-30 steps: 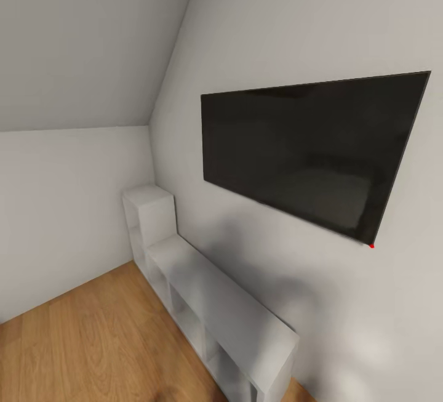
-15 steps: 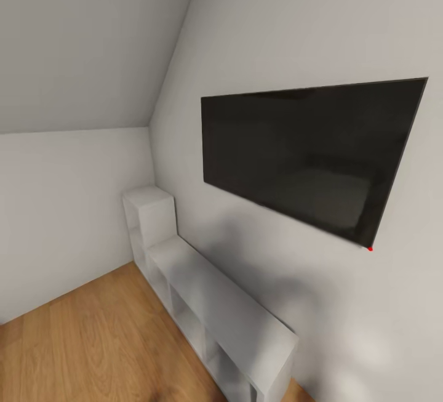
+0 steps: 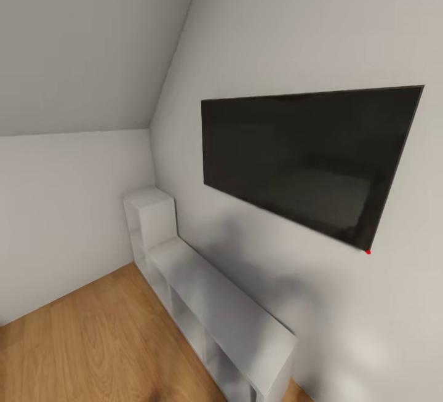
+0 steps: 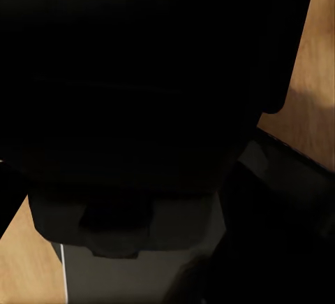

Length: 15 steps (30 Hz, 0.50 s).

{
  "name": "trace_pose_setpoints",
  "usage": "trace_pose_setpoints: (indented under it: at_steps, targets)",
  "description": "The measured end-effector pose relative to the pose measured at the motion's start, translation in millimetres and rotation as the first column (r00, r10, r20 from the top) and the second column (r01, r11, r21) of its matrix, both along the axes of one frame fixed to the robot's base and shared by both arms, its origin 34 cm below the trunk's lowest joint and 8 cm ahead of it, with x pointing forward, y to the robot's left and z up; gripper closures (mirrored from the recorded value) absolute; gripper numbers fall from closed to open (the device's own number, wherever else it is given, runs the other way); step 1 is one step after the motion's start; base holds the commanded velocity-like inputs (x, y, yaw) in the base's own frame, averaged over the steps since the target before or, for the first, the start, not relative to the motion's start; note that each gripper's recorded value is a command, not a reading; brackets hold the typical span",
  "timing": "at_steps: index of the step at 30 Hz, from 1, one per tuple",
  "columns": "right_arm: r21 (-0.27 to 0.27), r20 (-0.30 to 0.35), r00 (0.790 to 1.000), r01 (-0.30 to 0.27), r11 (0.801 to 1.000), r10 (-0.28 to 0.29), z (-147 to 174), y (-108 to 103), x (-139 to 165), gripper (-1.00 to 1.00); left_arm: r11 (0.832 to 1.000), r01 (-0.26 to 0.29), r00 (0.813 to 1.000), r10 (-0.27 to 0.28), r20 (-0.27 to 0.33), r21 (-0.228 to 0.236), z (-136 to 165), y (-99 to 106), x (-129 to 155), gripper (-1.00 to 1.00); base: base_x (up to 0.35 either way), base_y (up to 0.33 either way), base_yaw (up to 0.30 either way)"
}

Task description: Attach the digital camera to the camera tripod in the bedroom.

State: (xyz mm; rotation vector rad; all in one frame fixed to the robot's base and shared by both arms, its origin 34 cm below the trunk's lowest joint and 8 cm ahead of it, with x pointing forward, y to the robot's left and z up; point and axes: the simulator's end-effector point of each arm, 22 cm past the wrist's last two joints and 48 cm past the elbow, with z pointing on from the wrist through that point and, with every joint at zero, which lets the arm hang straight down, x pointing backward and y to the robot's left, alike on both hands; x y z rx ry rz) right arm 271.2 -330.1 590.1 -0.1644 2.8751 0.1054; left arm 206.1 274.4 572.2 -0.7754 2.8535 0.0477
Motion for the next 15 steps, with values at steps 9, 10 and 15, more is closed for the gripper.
trace_pose_setpoints:
  at_steps: [9, 10, 15]
  targets:
    - [-0.006, 0.001, 1.0, 0.008, 1.0, -0.008, 9, 0, -2, -1.0, 1.0, 0.0, 1.0, 0.0, 0.0, -0.002, 9, -1, -2, 1.0, 0.0, 0.0, 0.0]
    - [-0.006, 0.001, 1.0, 0.01, 1.0, -0.01, 10, 0, -2, -1.0, 1.0, 0.0, 1.0, 0.0, 0.0, -0.002, 10, -1, -3, 1.0, 0.0, 0.0, 0.0]
    - [-0.005, 0.002, 1.0, 0.012, 1.0, -0.012, 15, 0, -4, -1.0, 1.0, 0.001, 1.0, -0.001, 0.0, -0.003, 15, -1, -4, 1.0, 0.0, 0.0, 0.0]
